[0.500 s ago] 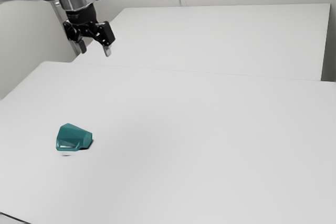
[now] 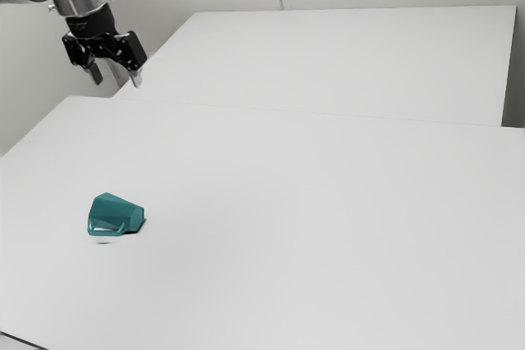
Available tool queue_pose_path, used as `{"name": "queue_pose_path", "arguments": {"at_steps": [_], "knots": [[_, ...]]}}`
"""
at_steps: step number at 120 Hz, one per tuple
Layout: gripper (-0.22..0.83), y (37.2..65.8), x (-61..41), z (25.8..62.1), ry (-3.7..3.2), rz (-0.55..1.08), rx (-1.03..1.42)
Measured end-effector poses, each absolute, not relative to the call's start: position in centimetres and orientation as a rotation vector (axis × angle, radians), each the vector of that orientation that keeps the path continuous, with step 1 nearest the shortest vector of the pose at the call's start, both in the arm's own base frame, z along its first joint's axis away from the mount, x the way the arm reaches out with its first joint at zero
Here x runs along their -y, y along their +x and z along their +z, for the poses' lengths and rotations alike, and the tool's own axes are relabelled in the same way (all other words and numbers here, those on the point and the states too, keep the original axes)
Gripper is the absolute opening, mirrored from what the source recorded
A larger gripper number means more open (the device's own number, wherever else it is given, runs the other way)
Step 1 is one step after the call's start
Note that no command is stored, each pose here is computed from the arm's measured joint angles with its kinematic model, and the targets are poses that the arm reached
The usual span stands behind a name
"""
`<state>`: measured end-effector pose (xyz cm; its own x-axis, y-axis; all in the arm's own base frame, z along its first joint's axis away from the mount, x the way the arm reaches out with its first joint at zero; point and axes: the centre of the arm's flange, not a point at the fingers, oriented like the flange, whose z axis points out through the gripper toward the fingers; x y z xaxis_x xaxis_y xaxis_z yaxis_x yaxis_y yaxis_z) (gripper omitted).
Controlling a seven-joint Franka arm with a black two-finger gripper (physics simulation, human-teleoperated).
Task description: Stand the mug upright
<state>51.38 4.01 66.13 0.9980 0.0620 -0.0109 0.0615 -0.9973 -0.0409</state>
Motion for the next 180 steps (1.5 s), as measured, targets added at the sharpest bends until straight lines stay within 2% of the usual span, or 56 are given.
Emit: {"name": "queue_pose_path", "arguments": {"at_steps": [23,47,77,116,147,166,180], "knots": [[0.62,48.9,-9.7,63.5,-3.156,0.053,0.21],[0.62,46.1,-15.3,60.3,-3.244,-0.006,0.293],[0.62,44.3,-20.1,55.3,-3.354,-0.125,0.306],[0.62,40.4,-25.6,49.7,-3.416,-0.26,0.329],[0.62,37.5,-28.4,45.6,-3.492,-0.427,0.348],[0.62,36.5,-30.0,44.3,-3.503,-0.515,0.308],[0.62,36.8,-30.8,42.8,-3.522,-0.569,0.263]]}}
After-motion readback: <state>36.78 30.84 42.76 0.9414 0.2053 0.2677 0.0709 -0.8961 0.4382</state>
